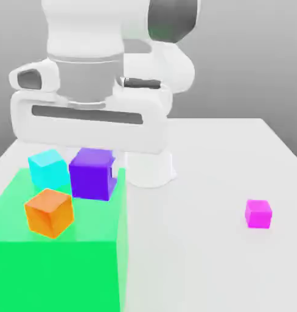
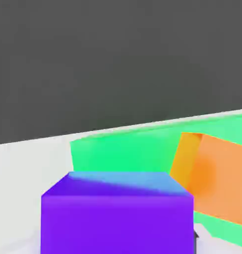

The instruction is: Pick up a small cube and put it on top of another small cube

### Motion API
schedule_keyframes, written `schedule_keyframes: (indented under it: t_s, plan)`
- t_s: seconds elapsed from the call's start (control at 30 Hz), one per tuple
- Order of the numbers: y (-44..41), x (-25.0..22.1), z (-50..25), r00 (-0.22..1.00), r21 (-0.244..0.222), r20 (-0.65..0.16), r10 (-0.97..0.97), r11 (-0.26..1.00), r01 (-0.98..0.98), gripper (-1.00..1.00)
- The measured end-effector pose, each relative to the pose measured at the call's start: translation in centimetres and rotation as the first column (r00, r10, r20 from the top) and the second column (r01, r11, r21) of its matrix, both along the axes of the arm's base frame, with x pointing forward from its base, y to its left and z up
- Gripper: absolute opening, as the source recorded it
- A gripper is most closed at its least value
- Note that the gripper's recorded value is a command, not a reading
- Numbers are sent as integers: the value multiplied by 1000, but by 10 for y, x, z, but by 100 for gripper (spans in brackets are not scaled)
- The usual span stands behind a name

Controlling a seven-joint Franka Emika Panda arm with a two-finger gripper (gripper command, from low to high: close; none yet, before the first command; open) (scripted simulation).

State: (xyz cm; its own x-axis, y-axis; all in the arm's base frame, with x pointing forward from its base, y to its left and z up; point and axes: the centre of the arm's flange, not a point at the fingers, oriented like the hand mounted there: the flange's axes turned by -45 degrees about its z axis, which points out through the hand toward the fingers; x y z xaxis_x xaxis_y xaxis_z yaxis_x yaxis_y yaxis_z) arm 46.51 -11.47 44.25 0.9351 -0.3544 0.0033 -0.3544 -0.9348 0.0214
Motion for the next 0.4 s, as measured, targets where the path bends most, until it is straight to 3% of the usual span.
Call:
schedule_keyframes:
  t_s: [0.13, 0.27, 0.3, 0.4]
  plan:
    - [-53, -60, 27, 952, 19, 5, -307, 951, 307, -100]
    - [-66, -77, -12, 920, 26, 5, -393, 919, 393, -100]
    - [-67, -78, -25, 918, 26, 5, -396, 918, 396, 100]
    - [-67, -78, -25, 918, 27, 5, -396, 918, 396, 100]
